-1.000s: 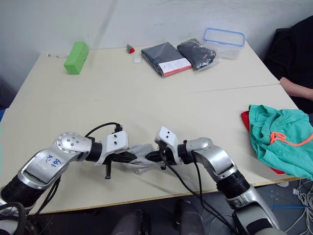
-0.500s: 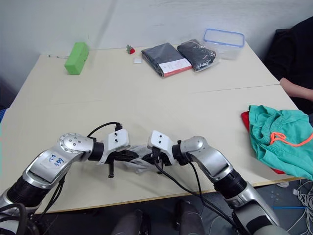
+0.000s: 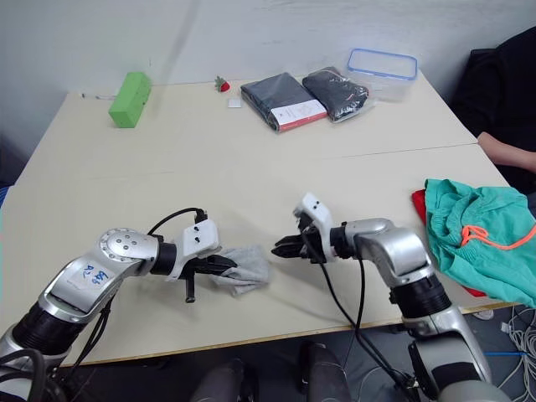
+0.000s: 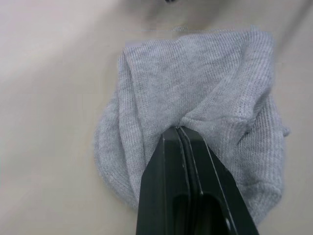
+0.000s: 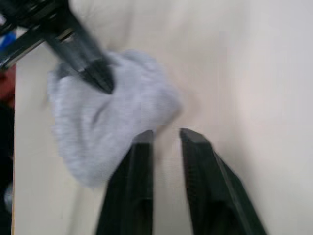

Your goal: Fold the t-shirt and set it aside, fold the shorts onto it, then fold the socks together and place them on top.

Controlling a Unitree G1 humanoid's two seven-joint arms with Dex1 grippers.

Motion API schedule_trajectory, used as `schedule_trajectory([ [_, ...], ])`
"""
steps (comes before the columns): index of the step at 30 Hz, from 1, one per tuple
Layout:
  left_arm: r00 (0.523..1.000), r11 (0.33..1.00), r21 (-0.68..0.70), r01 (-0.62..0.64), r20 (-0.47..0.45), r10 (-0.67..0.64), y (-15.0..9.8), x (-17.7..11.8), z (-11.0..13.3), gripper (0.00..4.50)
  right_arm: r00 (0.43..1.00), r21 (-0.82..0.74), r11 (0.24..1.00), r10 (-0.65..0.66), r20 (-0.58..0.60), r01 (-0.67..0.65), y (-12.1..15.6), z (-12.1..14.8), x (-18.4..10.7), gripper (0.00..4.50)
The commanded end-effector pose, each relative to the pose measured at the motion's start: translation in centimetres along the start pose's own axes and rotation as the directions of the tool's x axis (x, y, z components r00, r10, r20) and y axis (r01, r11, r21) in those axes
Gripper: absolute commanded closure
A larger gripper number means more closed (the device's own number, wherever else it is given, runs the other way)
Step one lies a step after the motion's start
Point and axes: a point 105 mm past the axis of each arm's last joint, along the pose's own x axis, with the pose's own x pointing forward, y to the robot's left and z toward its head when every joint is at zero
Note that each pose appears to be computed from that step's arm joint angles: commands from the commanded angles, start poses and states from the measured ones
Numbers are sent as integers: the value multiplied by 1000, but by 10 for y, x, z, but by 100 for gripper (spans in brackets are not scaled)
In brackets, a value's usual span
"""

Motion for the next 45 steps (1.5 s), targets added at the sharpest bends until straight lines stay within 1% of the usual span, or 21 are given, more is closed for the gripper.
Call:
schedule_trajectory([
  [1, 998, 999, -30, -38, -52, 37, 3, 2, -15, 450, 999, 81, 995, 51, -2, -51, 1, -2, 5, 209],
  [7, 997, 998, -25, -53, -49, 52, 5, 0, -15, 450, 978, 125, 973, 203, -43, -196, 31, -12, 31, 4],
  [10, 997, 998, -24, -59, -47, 58, 6, -1, -14, 450, 972, 123, 968, 227, -64, -218, 41, -18, 48, 4],
  [15, 997, 998, -22, -66, -42, 65, 7, -2, -12, 450, 972, 131, 969, 221, -78, -210, 43, -23, 66, 4],
  [17, 997, 997, -22, -68, -40, 67, 7, -2, -11, 450, 974, 137, 970, 214, -80, -202, 42, -24, 69, 45],
  [19, 997, 997, -22, -69, -39, 69, 7, -2, -11, 450, 974, 138, 970, 212, -81, -199, 41, -25, 69, 99],
  [27, 996, 996, -19, -90, -3, 90, 9, -2, -8, 450, 976, 79, 979, 196, -93, -189, 40, -27, 63, 376],
  [29, 995, 995, -28, -98, 13, 98, 11, -2, -6, 450, 976, 61, 980, 196, -90, -191, 42, -27, 61, 435],
  [30, 995, 994, -33, -100, 25, 101, 12, -2, -4, 450, 977, 53, 980, 194, -88, -190, 43, -26, 61, 449],
  [32, 992, 993, -52, -103, 65, 106, 14, -3, 2, 450, 979, 38, 982, 187, -79, -185, 43, -25, 57, 449],
  [33, 989, 994, -62, -91, 110, 97, 14, -6, 9, 450, 982, 36, 984, 179, -65, -177, 43, -22, 53, 449],
  [35, 975, 996, -74, -45, 213, 60, 12, -13, 27, 411, 987, 33, 987, 159, -32, -158, 42, -15, 42, 450],
  [36, 968, 997, -76, -26, 249, 44, 11, -16, 33, 393, 988, 32, 988, 152, -20, -151, 42, -13, 38, 450],
  [37, 949, 998, -67, 12, 314, 10, 7, -22, 44, 367, 991, 33, 990, 134, 5, -134, 40, -8, 29, 450],
  [39, 908, 997, -39, 67, 416, -45, 1, -32, 61, 302, 994, 38, 994, 100, 50, -102, 39, 1, 12, 450],
  [41, 862, 994, -10, 108, 498, -89, -3, -41, 75, 241, 993, 41, 997, 60, 100, -64, 38, 9, -11, 450],
  [42, 841, 992, -4, 123, 531, -102, -4, -44, 81, 205, 992, 42, 998, 41, 121, -46, 38, 12, -25, 450],
  [44, 803, 991, 2, 136, 586, -112, -2, -48, 92, 147, 986, 47, 999, -14, 164, 7, 37, 17, -59, 450],
  [45, 791, 990, 5, 144, 600, -118, -2, -48, 95, 116, 983, 50, 998, -41, 178, 33, 37, 18, -74, 450],
])
